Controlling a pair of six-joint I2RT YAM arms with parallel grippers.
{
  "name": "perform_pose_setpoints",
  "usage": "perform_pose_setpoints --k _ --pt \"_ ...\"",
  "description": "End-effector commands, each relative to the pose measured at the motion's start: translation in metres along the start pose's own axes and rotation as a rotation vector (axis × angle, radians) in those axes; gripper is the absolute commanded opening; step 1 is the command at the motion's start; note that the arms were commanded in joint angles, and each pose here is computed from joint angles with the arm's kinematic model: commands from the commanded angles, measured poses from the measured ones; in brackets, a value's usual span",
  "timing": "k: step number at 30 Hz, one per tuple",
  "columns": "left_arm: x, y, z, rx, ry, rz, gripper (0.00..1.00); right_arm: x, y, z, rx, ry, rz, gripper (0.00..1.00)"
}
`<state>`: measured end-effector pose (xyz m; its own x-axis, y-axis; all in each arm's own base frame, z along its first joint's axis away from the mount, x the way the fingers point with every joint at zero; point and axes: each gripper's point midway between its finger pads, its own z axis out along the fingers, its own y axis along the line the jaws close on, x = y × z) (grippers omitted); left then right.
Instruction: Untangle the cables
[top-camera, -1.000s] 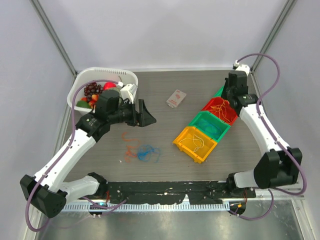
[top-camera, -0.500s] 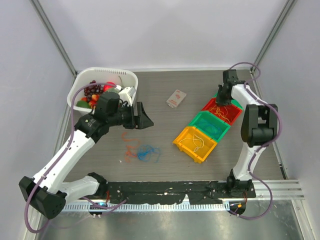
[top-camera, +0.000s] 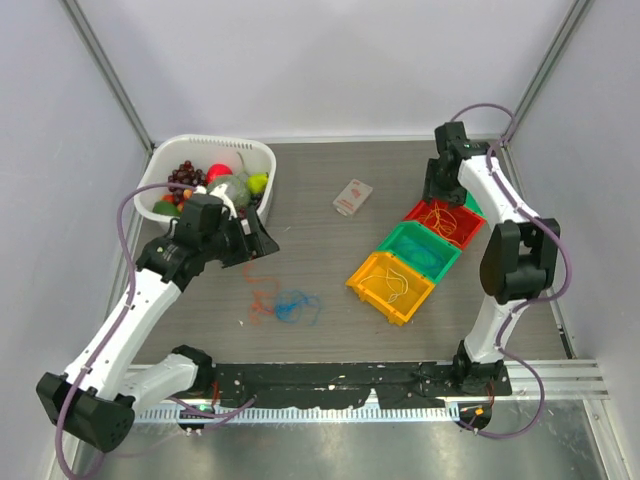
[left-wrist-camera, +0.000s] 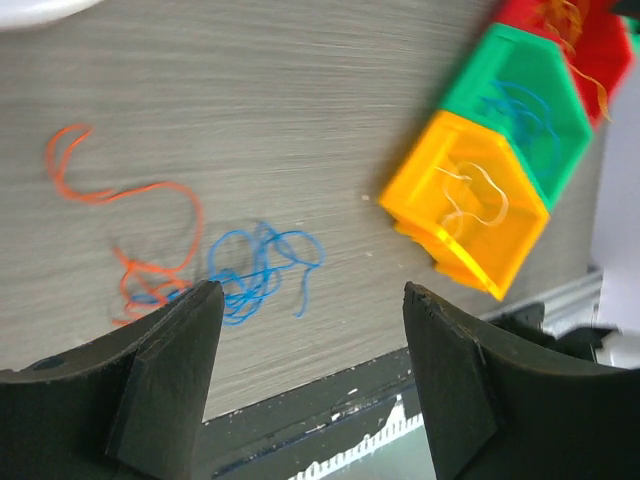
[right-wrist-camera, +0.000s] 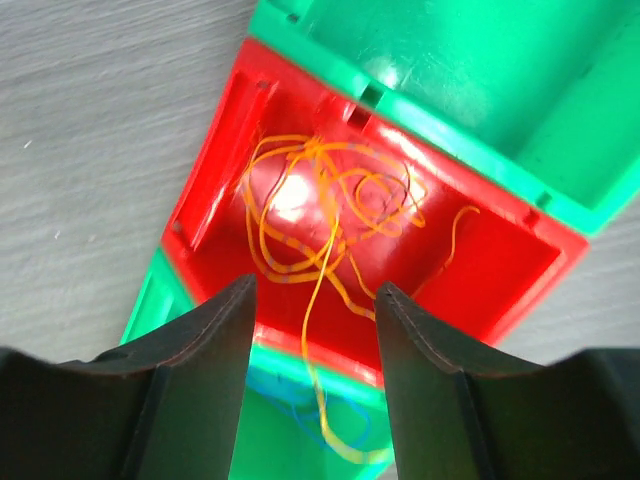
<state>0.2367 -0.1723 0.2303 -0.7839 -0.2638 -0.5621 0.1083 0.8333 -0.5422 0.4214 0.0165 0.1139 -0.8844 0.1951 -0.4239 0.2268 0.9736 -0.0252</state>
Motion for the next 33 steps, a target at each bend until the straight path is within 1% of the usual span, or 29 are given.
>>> perform_pose_setpoints --k 1,2,3,4,5,6,7,8,9,10,12,14,17,19,21,24,26,28,29,30,33 --pt "0.019 0.055 0.003 -0.197 0.024 -0.209 0.75 -0.008 0.028 -0.09 0.024 -0.191 -0.128 0.57" --pt "0.026 0.062 0.004 -0.212 0.029 -0.246 0.73 0.001 0.055 -0.101 0.001 -0.218 -0.2 0.57" --pt "0.034 0.069 0.006 -0.224 0.042 -0.268 0.73 0.007 0.075 -0.108 -0.052 -0.236 -0.229 0.57" --pt "0.04 0.072 0.007 -0.223 0.048 -0.293 0.7 0.028 0.118 -0.121 -0.159 -0.236 -0.298 0.57" --pt "0.046 0.075 0.008 -0.222 0.055 -0.309 0.67 0.045 0.151 -0.123 -0.305 -0.226 -0.32 0.57" --pt "0.051 0.077 0.011 -0.217 0.056 -0.329 0.66 0.071 0.192 -0.136 -0.442 -0.217 -0.353 0.57" --pt "0.056 0.078 0.013 -0.21 0.057 -0.348 0.66 0.095 0.222 -0.14 -0.601 -0.179 -0.37 0.57" --pt "0.063 0.079 0.015 -0.202 0.068 -0.37 0.66 0.122 0.251 -0.153 -0.713 -0.15 -0.398 0.57" --pt "0.068 0.079 0.019 -0.186 0.078 -0.389 0.66 0.142 0.272 -0.159 -0.821 -0.13 -0.422 0.57" --pt "0.073 0.077 0.023 -0.16 0.088 -0.408 0.69 0.163 0.286 -0.164 -0.868 -0.105 -0.461 0.57" --pt "0.088 0.083 0.029 -0.173 0.126 -0.452 0.71 0.195 0.305 -0.168 -0.937 -0.087 -0.543 0.57" --pt "0.097 0.089 0.032 -0.198 0.148 -0.48 0.7 0.22 0.313 -0.159 -0.949 -0.047 -0.596 0.57" --pt "0.103 0.099 0.038 -0.23 0.14 -0.501 0.68 0.255 0.315 -0.149 -0.97 -0.005 -0.664 0.56" --pt "0.106 0.103 0.045 -0.228 0.14 -0.5 0.65 0.271 0.312 -0.141 -0.946 -0.012 -0.73 0.55" --pt "0.109 0.107 0.052 -0.235 0.157 -0.497 0.62 0.283 0.306 -0.132 -0.902 -0.01 -0.763 0.55" --pt "0.114 0.111 0.064 -0.255 0.209 -0.48 0.6 0.303 0.298 -0.124 -0.923 0.034 -0.776 0.54" --pt "0.12 0.116 0.071 -0.272 0.247 -0.469 0.59 0.319 0.292 -0.123 -0.914 0.006 -0.841 0.56" --pt "0.123 0.118 0.076 -0.283 0.281 -0.455 0.5 0.331 0.285 -0.121 -0.898 -0.026 -0.929 0.57" --pt "0.123 0.119 0.077 -0.288 0.289 -0.448 0.45 0.328 0.285 -0.12 -0.878 -0.063 -0.932 0.57" --pt "0.123 0.119 0.078 -0.289 0.292 -0.446 0.43 0.336 0.28 -0.115 -0.862 -0.073 -0.967 0.58" --pt "0.121 0.119 0.077 -0.292 0.283 -0.441 0.43 0.332 0.274 -0.1 -0.767 -0.146 -1.012 0.58"
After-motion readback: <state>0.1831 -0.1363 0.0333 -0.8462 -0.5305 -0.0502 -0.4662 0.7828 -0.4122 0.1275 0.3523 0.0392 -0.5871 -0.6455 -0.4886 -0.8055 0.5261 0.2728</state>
